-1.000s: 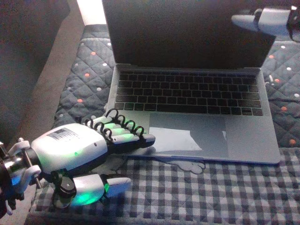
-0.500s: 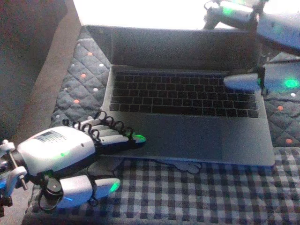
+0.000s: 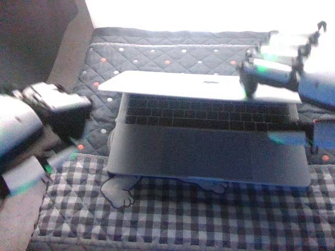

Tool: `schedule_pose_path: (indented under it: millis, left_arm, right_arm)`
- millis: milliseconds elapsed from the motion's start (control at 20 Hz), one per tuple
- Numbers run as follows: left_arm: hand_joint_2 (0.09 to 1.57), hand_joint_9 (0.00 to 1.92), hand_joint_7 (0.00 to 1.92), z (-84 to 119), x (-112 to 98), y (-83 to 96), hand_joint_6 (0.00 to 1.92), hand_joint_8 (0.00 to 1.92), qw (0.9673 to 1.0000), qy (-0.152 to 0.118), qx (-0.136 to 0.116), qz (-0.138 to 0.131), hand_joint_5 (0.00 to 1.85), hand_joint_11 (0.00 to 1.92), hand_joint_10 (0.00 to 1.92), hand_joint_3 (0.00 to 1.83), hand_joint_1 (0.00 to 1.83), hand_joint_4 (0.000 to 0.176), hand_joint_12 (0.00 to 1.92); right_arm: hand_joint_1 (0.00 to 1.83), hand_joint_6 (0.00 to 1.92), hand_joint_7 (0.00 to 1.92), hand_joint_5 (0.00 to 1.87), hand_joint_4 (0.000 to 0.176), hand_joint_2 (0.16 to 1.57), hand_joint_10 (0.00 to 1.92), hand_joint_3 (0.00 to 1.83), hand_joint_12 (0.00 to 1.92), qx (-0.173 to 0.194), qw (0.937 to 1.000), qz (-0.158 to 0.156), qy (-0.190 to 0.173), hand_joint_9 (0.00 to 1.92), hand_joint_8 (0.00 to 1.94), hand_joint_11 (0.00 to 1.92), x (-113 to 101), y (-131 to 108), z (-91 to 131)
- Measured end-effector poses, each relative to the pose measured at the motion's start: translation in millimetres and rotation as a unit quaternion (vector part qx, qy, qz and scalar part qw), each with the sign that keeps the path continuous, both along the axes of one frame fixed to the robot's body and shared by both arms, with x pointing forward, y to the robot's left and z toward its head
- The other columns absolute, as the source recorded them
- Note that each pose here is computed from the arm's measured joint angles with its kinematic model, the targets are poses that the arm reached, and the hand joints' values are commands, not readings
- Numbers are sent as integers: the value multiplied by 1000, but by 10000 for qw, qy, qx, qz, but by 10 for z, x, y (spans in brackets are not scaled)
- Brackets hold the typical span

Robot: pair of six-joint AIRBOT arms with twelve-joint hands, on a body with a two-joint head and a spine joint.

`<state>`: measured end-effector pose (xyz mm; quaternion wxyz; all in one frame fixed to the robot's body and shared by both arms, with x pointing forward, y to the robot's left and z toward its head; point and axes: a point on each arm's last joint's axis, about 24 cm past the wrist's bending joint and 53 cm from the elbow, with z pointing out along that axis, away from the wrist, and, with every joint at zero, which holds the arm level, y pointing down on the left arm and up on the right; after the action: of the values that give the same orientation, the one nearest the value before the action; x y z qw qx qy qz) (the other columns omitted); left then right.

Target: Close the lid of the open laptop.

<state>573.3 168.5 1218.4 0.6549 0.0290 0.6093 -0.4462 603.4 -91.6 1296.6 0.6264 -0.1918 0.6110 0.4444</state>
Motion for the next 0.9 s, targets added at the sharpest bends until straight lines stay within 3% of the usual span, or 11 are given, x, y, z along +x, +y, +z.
schedule_pose_path:
  millis: [50,100,150,200,300,400,450,550,650,750,900]
  left_arm:
    - [1408,456,473,54,17,50,1634,1840,9999,-80,-66,96,425,313,1918,8,1226,0,1921]
    - [1423,414,437,120,9,91,1683,1883,9995,-225,-120,163,429,192,1920,10,1217,0,1921]
    - [1461,203,441,157,-1,104,1752,1913,9993,-307,-153,177,390,95,1903,7,1008,0,1921]
    - [1483,181,461,172,-5,107,1814,1919,9991,-338,-169,180,331,77,1870,5,955,0,1921]
    - [1501,138,417,201,-4,124,1869,1921,9988,-391,-203,197,324,52,1777,1,911,10,1921]
    - [1495,81,383,213,29,174,1839,1921,9985,-396,-246,301,365,1,1745,0,916,23,1921]
    - [1505,106,375,221,34,187,1883,1921,9983,-406,-260,327,350,0,1708,1,901,28,1919]
    - [1511,68,376,259,44,187,1903,1921,9979,-474,-302,325,328,0,1678,2,895,26,1914]
    - [1510,114,381,255,47,179,1898,1921,9979,-486,-307,312,327,25,1698,0,894,25,1917]
    - [1502,136,388,251,50,180,1868,1921,9979,-476,-305,316,342,41,1701,0,907,22,1893]
    - [1514,101,347,251,52,184,1914,1914,9979,-474,-307,325,344,56,1632,0,883,33,1824]
  right_arm:
    - [394,987,30,0,0,1237,1313,0,1825,-49,10000,25,62,3,1095,0,-11,4,-42]
    - [409,1322,156,54,0,1268,1445,7,1885,-24,9997,115,224,121,1231,0,-38,13,-94]
    - [380,1549,142,10,0,1300,1561,13,1898,-53,9995,186,264,96,1366,0,-62,33,-118]
    - [436,1534,93,1,0,1311,1671,11,1916,-107,9991,231,336,33,1438,0,-80,45,-177]
    - [484,1266,8,0,0,1343,1441,13,1921,-222,9980,320,493,0,1240,0,-121,74,-343]
    - [443,1118,75,0,0,1297,1364,0,1804,-420,9966,314,642,7,1129,0,-130,84,-515]
    - [502,980,124,0,0,1291,1208,0,1781,-452,9959,309,723,28,975,0,-133,79,-572]
    - [419,754,88,0,0,1336,1067,6,1719,-558,9935,331,933,37,802,0,-148,81,-701]
    - [349,715,119,0,0,1302,956,0,1596,-694,9906,365,1123,33,623,0,-148,95,-816]
    - [355,554,185,21,0,1300,835,0,1557,-830,9882,373,1230,55,366,0,-153,100,-902]
    - [383,272,249,43,0,1304,624,2,1540,-916,9870,382,1263,128,82,0,-161,116,-963]
